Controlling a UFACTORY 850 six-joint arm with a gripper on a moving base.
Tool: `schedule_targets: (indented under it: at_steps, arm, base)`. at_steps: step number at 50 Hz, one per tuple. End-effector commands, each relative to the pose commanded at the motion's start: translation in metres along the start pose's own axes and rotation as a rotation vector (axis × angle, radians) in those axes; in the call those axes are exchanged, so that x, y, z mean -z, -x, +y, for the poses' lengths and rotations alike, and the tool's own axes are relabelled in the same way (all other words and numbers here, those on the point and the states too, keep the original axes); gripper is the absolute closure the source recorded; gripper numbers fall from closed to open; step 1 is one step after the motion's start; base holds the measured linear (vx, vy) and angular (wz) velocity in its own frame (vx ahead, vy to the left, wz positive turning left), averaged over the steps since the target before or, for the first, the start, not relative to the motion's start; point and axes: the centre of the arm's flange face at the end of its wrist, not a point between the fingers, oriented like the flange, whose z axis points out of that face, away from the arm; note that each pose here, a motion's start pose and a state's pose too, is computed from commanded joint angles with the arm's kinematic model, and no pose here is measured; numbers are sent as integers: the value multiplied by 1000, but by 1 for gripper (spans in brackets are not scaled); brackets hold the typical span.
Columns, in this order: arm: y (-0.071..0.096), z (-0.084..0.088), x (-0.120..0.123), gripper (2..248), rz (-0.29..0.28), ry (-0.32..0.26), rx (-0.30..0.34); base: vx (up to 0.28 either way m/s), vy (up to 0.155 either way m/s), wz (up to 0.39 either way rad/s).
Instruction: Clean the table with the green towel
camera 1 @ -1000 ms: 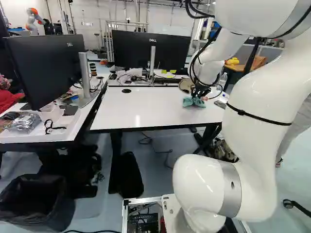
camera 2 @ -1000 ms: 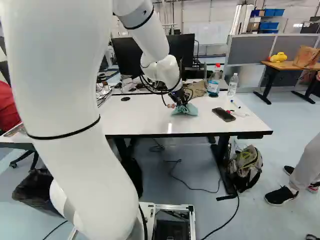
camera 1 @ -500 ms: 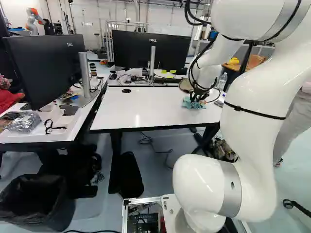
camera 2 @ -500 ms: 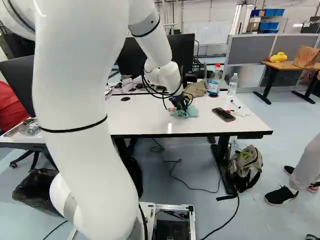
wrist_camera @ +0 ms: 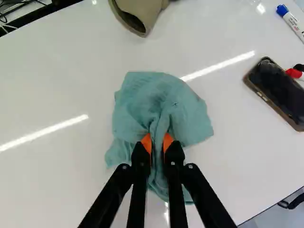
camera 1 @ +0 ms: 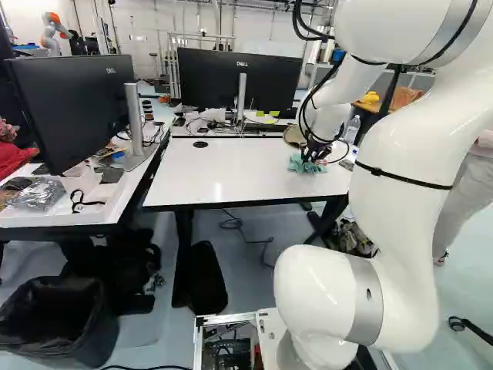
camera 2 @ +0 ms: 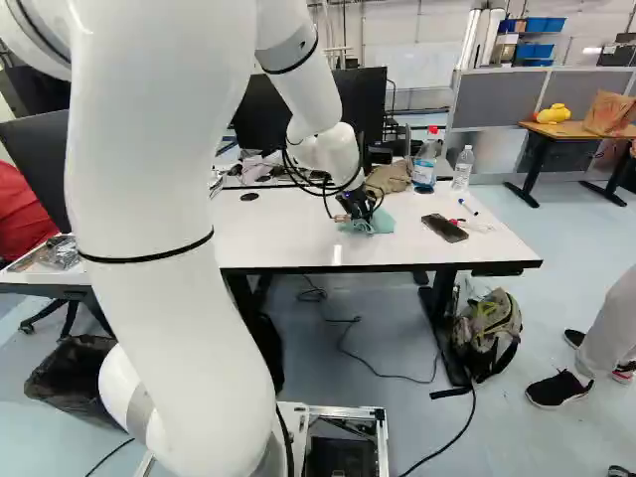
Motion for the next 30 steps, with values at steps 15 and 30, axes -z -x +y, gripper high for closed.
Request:
schedule_targets:
  at_steps: [15,30]
  arm:
    - [2,0,0,204,-18,0,0]
    - [-3,13,-3,204,-15,13,-22]
  base:
    - [0,0,0]
    - [0,0,0]
